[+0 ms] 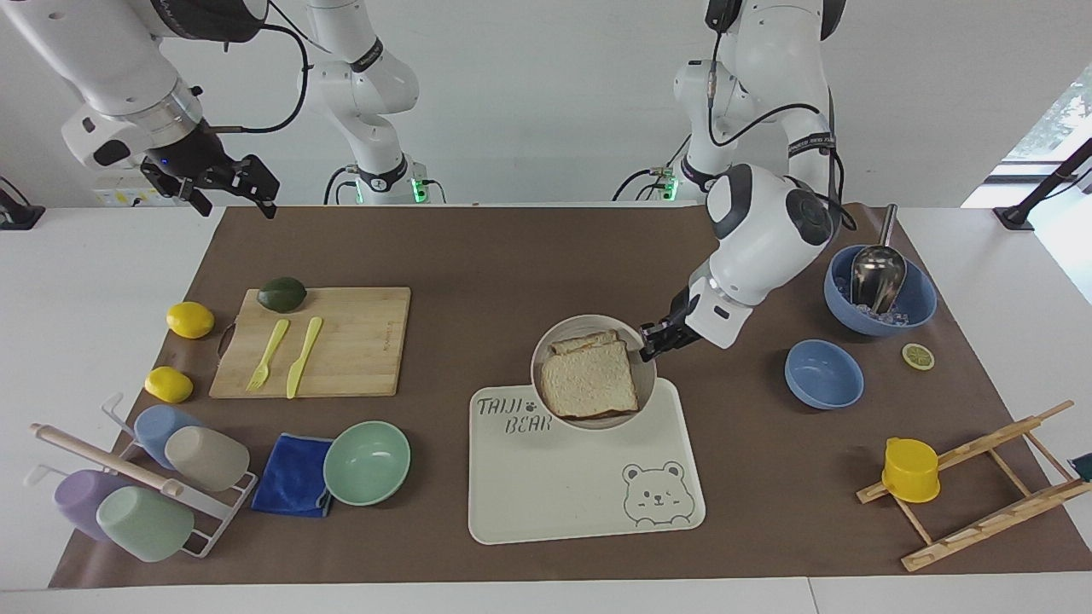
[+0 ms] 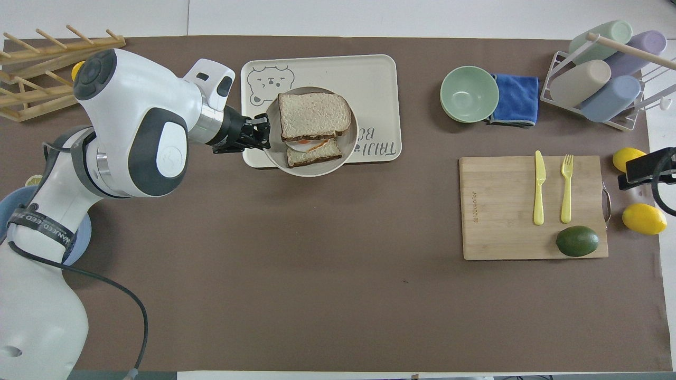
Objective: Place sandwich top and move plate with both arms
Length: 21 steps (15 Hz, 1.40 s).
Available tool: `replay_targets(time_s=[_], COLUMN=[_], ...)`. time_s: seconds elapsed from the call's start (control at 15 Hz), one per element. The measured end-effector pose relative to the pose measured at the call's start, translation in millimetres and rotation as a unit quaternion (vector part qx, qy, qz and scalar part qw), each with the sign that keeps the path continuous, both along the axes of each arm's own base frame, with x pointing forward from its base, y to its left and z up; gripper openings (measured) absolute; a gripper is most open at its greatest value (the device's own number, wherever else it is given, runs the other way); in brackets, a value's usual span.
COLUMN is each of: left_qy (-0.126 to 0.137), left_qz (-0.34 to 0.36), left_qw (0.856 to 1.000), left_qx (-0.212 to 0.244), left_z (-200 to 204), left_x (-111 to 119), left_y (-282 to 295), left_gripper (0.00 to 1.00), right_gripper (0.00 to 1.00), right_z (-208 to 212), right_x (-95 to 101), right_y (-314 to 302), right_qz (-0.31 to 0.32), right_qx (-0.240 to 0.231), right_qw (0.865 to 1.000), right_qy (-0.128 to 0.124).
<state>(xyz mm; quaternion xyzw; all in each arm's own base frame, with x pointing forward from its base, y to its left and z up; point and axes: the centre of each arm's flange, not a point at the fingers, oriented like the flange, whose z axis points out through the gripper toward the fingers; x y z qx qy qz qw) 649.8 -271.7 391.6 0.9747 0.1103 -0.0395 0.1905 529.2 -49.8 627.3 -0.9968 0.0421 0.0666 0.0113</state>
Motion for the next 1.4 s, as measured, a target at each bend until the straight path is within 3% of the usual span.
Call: replay_targets(time_s=[0.27,0.6,0.93,1.4], left_qy=[-0.022,-0.043,-0.042,-0.042], left_qz=[0.012,0.03,0.034,0.047], left_qw=[1.0,0.999,0.998,0.998], left_qx=[0.001,0.004,0.009,0.009], left_z=[-39.0,-67.7,-77.9,-57.3], left_x=[24.4,16.9,11.7,21.1], left_y=[-14.6,-36.9,-38.3,-11.0], left_gripper=[0.04,0.04,0.04,0.77], right_gripper=[1.0,1.0,1.0,1.0], right_z=[0.2,0.3,0.3,0.3], right_x=[0.1,0.1,0.1,0.1], right_y=[0.8,1.4,1.4,1.5], right_qz=[0.001,0.001,0.001,0.001], right_qx=[0.0,0.0,0.0,0.0], right_qw=[1.0,1.0,1.0,1.0], right_qy=[0.0,0.0,0.0,0.0])
